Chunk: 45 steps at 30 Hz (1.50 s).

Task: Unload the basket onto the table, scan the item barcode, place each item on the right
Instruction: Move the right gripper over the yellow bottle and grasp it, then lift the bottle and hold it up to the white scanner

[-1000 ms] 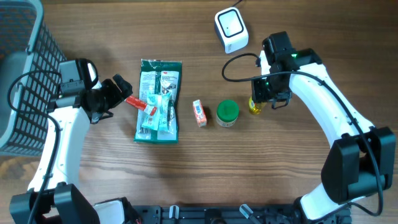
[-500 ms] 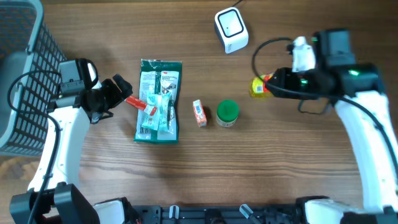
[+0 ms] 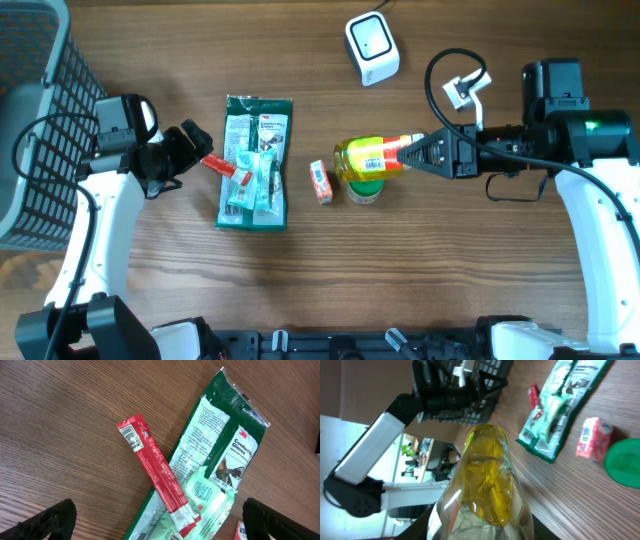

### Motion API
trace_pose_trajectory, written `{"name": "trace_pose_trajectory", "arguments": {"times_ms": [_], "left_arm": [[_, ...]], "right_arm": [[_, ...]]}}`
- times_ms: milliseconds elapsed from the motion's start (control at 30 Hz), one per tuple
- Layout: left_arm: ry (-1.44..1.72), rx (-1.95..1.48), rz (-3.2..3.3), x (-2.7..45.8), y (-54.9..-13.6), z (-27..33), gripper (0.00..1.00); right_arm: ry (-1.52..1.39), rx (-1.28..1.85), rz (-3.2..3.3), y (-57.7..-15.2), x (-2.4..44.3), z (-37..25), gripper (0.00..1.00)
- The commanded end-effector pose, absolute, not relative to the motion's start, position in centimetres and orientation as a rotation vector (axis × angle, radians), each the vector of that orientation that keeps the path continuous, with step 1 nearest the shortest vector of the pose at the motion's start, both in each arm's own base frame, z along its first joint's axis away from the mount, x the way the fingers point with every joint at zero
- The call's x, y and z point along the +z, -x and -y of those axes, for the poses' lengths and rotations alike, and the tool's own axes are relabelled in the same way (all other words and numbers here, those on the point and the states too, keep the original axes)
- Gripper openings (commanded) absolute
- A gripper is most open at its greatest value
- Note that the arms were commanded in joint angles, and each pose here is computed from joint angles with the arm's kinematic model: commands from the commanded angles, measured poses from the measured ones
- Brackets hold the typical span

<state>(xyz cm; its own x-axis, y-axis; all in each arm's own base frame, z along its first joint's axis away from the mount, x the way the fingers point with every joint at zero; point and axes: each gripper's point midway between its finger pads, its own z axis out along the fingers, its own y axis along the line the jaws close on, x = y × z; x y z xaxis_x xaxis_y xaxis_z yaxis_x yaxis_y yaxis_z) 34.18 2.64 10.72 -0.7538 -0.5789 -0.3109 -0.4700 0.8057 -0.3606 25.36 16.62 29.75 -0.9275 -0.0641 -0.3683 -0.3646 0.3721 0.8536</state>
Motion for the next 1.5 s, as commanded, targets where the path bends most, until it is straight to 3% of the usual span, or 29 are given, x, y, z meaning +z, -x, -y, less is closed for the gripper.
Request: {"name": "trace_pose_trajectory", "arguments": {"times_ms": [0,733,1133,1467], "left_arm": [[0.792,-0.375,-2.564,11.3,-34.4,-2.6,1.0],[0.792,-0.375,-2.564,11.3,-34.4,-2.6,1.0],[0.793,-0.375,-2.564,11.3,-34.4,-2.6,1.0],[0.792,-0.375,-2.564,11.3,-34.4,-2.6,1.0]], "right_arm": [[0.477,1.65,-2.234,-24.6,32.1,-17.2,0.09],[0.519,1.679,-2.251,-23.6,32.0,-18.1,0.04],[0.787,1.704,-2.231,-20.7,31.8,-22.3,0.05],[0.707,1.609,-2.351,-21.5,30.4,-21.9,0.05]]}}
